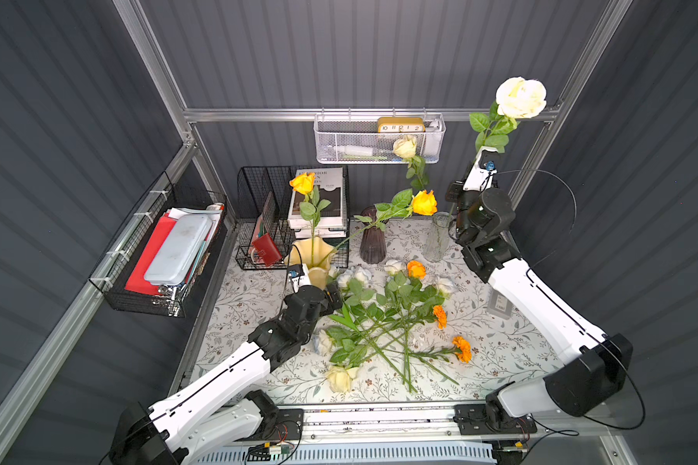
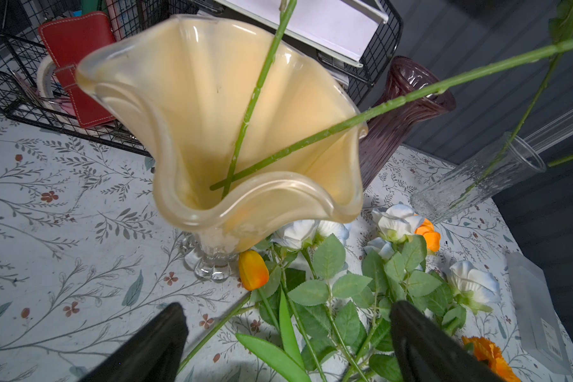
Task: Arrange the flowers in different vases according to their colors
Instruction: Insert the flower into the vase.
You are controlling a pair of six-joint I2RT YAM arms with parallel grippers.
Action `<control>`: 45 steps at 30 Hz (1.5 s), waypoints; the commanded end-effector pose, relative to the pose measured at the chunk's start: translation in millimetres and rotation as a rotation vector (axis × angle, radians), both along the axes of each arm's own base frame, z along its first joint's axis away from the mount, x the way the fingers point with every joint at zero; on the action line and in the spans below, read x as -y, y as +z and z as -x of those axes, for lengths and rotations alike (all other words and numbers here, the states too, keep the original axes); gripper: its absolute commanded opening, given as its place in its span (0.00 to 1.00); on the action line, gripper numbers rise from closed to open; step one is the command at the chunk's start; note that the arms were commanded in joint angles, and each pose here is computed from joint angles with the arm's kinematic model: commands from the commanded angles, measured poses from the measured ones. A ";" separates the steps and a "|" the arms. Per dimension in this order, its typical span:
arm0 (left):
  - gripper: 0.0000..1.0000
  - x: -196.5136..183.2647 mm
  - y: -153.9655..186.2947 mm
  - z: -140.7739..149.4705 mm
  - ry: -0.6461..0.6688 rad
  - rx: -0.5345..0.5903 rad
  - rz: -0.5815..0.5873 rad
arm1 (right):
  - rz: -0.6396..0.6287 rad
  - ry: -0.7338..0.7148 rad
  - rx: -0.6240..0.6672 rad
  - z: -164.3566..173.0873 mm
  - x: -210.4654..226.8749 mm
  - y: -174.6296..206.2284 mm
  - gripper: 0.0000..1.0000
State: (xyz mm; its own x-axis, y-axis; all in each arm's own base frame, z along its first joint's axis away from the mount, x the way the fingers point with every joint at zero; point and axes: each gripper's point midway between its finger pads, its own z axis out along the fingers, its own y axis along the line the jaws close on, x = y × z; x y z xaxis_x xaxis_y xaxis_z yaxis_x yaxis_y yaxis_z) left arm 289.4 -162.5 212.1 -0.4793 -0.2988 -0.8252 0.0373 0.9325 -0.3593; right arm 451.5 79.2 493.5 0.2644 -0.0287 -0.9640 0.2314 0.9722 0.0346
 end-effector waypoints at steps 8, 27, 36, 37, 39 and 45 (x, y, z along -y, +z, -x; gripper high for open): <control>0.99 -7.8 12.4 2.0 0.007 0.023 -0.001 | -0.036 -0.046 0.063 -33.8 20.7 -0.4 0.00; 0.99 -15.6 83.9 -38.7 0.005 0.180 -0.020 | -0.075 -0.060 -0.125 -47.4 28.2 -103.2 0.64; 0.99 21.3 95.9 -52.4 -0.183 0.223 -0.115 | -0.090 -0.040 -0.162 -26.7 32.4 -112.1 0.83; 0.99 20.6 93.3 -52.4 -0.183 0.212 -0.127 | -0.102 -0.032 -0.166 -23.1 32.7 -112.3 0.83; 0.99 20.4 88.9 -51.6 -0.189 0.199 -0.140 | -0.112 -0.012 -0.165 -15.9 32.2 -112.2 0.85; 0.99 24.2 84.0 -66.8 -0.183 0.184 -0.225 | -0.147 0.044 -0.174 5.4 30.9 -111.8 0.85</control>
State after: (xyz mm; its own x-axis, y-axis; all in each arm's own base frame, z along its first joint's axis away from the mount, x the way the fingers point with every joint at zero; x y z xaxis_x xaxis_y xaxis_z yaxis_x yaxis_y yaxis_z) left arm 347.9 -182.9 287.1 -0.3683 -0.0833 -0.9260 0.2410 0.9534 -0.1816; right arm 452.0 46.8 385.4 0.1116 0.0912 -0.9896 0.2348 0.9652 0.1155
